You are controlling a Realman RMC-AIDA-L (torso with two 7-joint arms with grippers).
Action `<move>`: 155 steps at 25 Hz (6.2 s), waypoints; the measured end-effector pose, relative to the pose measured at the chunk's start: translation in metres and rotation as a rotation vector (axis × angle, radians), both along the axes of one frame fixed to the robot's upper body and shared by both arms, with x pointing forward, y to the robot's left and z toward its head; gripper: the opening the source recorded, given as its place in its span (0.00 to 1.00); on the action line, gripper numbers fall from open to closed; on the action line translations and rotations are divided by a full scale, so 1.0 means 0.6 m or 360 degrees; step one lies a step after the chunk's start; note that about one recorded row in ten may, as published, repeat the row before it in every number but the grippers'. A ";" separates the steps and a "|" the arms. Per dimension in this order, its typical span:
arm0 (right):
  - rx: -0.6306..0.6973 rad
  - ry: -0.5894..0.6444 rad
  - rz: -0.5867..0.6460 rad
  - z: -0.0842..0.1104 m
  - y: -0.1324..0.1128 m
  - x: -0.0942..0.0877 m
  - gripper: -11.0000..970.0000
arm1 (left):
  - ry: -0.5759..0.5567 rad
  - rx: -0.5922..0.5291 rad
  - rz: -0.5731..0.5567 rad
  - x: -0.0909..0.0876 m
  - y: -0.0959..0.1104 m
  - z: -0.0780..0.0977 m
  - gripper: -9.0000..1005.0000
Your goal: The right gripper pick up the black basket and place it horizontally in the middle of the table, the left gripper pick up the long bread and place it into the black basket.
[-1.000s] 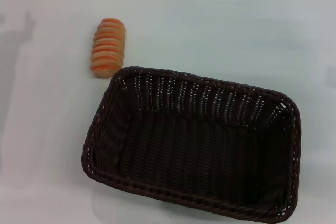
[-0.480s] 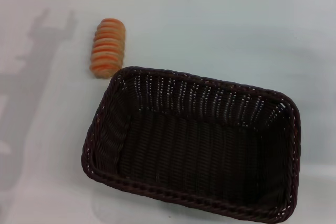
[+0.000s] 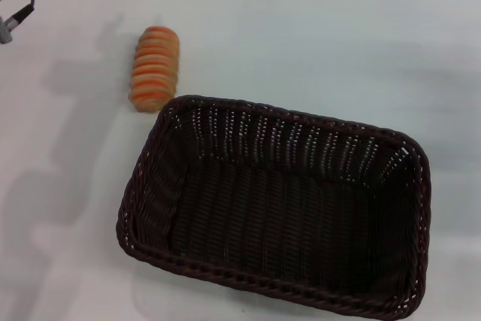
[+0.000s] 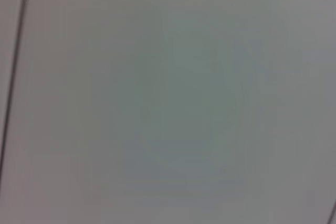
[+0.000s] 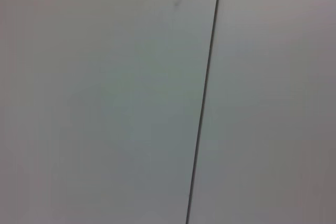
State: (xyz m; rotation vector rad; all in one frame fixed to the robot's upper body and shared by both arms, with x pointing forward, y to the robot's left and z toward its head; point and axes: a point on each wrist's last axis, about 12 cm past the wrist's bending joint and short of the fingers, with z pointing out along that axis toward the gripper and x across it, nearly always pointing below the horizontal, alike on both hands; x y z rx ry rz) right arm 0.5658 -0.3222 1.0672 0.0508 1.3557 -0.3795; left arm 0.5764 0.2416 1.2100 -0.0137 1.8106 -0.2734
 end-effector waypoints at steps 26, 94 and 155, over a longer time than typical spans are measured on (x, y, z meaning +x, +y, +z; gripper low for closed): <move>0.0137 -0.0002 -0.0019 -0.008 -0.013 -0.009 0.33 | 0.1170 0.0558 -0.0247 0.137 -0.124 -0.063 0.78; 0.0163 -0.0049 -0.0043 0.003 -0.019 -0.002 0.33 | 0.0441 0.1064 -0.1600 -0.031 -0.127 0.099 0.42; 0.0159 -0.0037 -0.0102 -0.004 -0.033 -0.014 0.33 | -0.0508 0.0891 -0.0164 0.045 0.014 0.020 0.83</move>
